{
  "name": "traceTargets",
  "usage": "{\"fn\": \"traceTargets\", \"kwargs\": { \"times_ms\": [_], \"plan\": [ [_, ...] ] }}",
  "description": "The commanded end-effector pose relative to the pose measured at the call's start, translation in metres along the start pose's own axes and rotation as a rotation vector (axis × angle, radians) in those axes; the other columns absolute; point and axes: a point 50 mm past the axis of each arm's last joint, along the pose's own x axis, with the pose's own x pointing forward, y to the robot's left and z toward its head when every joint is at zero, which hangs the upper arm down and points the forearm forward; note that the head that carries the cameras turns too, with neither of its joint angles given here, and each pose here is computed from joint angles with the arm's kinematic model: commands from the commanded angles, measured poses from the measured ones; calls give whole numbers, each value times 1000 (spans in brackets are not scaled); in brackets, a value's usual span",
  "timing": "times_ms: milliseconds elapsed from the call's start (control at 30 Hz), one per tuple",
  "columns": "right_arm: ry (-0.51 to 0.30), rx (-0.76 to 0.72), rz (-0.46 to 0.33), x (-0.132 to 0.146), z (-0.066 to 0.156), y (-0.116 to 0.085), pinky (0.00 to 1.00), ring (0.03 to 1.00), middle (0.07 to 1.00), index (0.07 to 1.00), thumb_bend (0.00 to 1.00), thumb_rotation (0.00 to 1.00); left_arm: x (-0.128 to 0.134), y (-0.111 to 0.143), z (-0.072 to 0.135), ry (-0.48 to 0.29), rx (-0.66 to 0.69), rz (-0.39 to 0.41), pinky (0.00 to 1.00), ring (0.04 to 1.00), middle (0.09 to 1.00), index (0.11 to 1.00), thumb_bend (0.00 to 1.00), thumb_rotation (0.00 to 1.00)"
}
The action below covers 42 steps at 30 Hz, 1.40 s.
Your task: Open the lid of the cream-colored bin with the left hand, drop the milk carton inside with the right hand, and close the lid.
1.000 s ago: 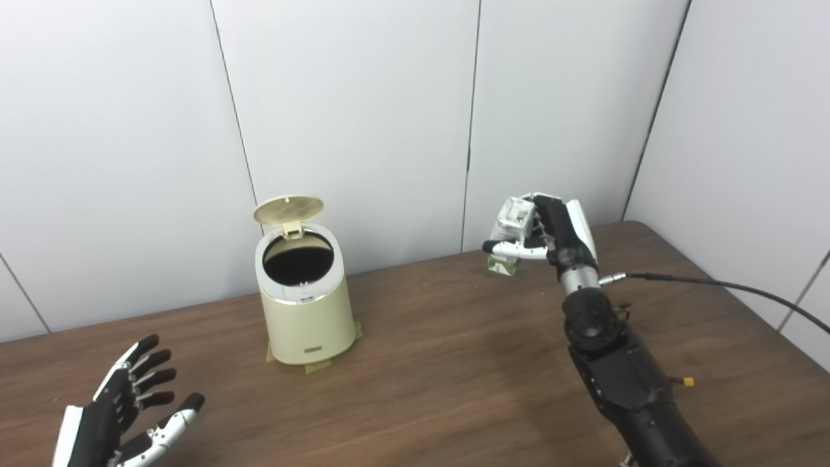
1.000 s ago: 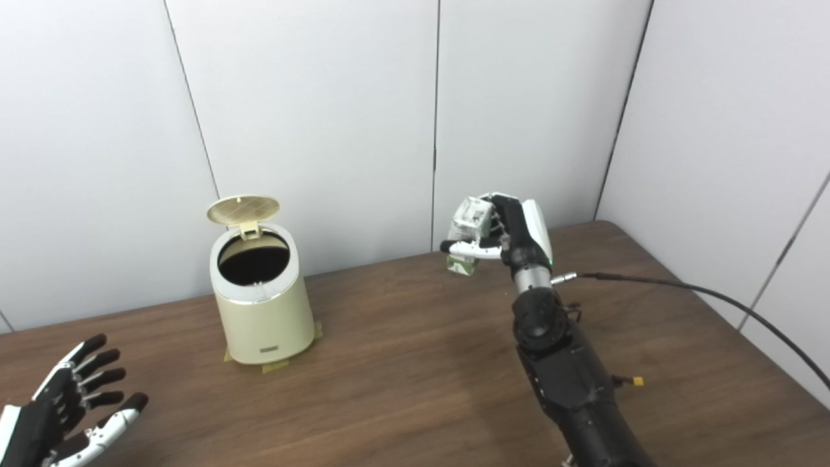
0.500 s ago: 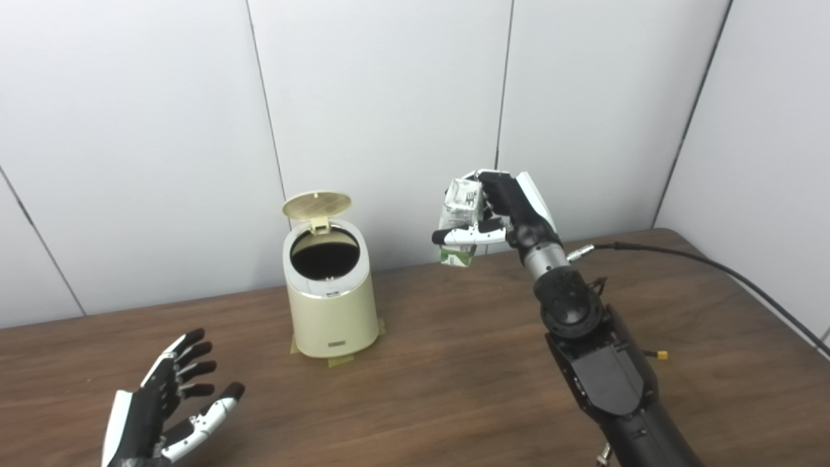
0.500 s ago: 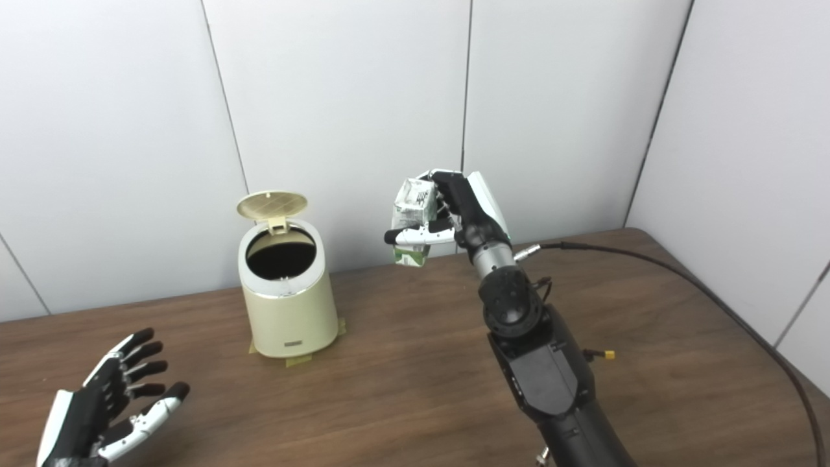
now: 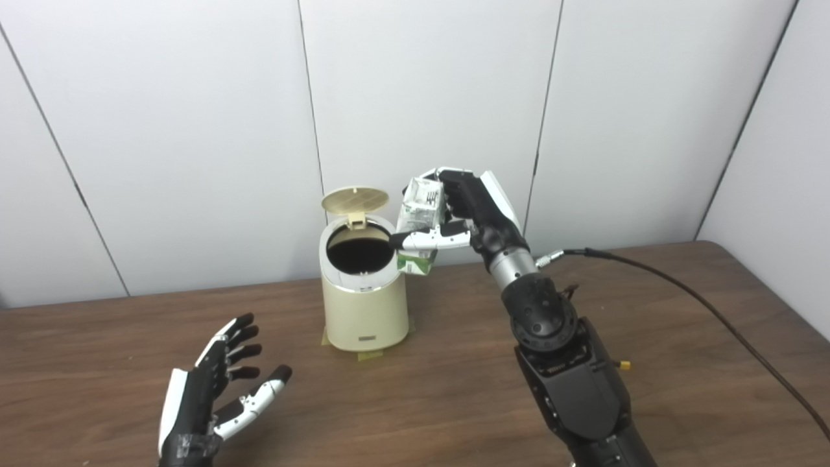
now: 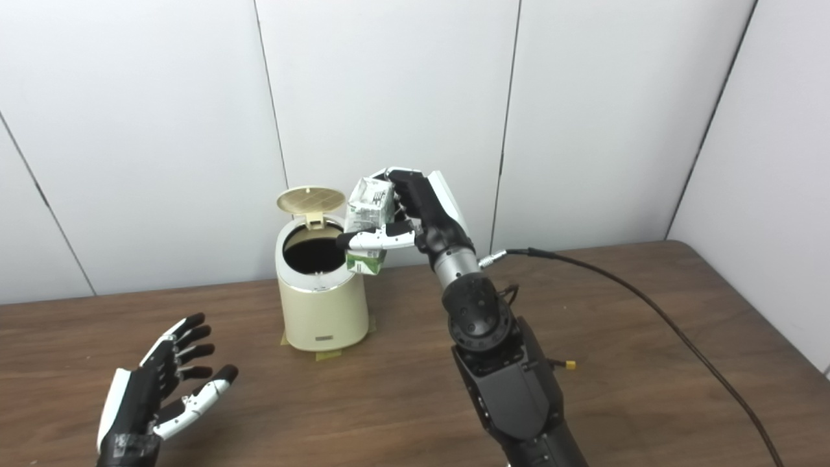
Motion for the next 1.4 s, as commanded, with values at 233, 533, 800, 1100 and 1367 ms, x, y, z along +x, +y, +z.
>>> {"fn": "traceTargets", "kwargs": {
  "times_ms": [233,533,800,1100,1367],
  "plan": [
    [-127,67,5,9,30,19,303,344,440,531,521,0,13,-7,15,-92,-23,10,656,768,830,867,644,194],
    [-139,46,28,19,39,33,303,342,437,532,521,0,11,-14,18,-80,-31,31,662,788,851,859,655,204],
    [-140,51,42,29,37,40,299,341,441,530,522,0,11,-19,20,-80,-47,38,670,792,843,858,662,206],
    [-175,14,40,45,35,43,296,337,438,532,521,0,9,-21,22,-74,-70,32,682,788,843,859,665,205],
    [-265,-26,43,59,30,46,290,329,431,533,520,0,7,-23,24,-70,-81,18,689,794,843,861,661,208]
  ]
}}
